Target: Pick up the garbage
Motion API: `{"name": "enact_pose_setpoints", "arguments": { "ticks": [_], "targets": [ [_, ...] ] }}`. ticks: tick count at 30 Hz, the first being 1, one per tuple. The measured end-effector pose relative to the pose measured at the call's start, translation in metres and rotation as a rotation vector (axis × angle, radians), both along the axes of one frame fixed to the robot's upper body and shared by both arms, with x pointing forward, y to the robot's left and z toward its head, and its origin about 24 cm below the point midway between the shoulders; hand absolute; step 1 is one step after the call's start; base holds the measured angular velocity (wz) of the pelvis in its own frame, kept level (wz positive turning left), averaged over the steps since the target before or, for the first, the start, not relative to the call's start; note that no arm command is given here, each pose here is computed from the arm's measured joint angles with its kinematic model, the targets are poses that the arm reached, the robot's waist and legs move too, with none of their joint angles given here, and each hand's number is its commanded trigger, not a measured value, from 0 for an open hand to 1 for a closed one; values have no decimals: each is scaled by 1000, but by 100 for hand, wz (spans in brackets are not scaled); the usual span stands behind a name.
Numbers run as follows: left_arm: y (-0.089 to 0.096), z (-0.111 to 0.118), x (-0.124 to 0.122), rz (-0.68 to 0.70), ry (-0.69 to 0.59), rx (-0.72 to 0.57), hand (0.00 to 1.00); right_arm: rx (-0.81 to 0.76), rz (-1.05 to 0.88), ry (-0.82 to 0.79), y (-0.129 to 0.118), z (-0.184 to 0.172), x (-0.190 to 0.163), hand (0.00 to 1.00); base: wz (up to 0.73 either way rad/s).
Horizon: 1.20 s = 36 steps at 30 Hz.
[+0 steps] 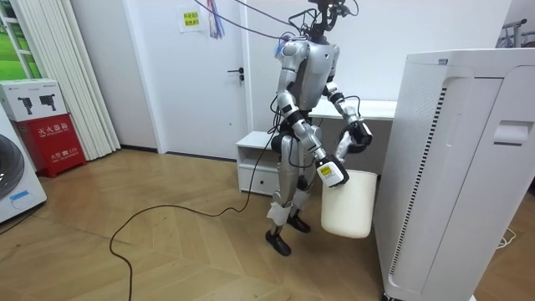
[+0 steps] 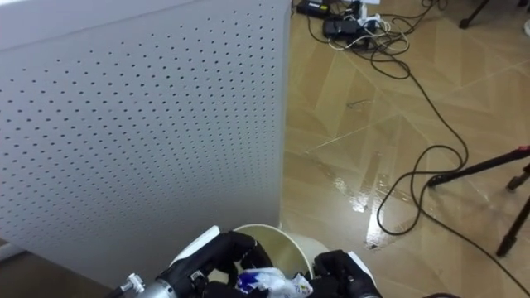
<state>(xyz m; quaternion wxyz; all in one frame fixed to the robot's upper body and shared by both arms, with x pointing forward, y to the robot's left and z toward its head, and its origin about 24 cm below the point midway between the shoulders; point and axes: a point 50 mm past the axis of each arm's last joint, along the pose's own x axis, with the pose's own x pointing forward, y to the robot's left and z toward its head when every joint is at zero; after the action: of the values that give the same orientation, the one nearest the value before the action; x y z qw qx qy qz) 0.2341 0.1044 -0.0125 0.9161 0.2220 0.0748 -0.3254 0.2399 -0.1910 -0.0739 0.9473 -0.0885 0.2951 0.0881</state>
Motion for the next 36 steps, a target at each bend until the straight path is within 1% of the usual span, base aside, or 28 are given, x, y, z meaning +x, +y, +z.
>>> {"name": "enact_pose_setpoints", "arguments": {
  "ticks": [8, 17, 27, 36],
  "targets": [
    [4, 0, 1, -6, 11, 2, 0, 2, 3, -1, -1, 1, 0, 100, 0],
    [3, 0, 0, -31, 25, 1, 0, 13, 22, -9, 0, 2, 1, 100, 0],
    [9, 1, 2, -28, 27, 6, 0, 31, 51, -13, 2, 3, 1, 100, 0],
    [12, -2, -2, -51, 50, 24, 0, 44, 63, 9, 1, -2, -9, 100, 0]
  ]
}}
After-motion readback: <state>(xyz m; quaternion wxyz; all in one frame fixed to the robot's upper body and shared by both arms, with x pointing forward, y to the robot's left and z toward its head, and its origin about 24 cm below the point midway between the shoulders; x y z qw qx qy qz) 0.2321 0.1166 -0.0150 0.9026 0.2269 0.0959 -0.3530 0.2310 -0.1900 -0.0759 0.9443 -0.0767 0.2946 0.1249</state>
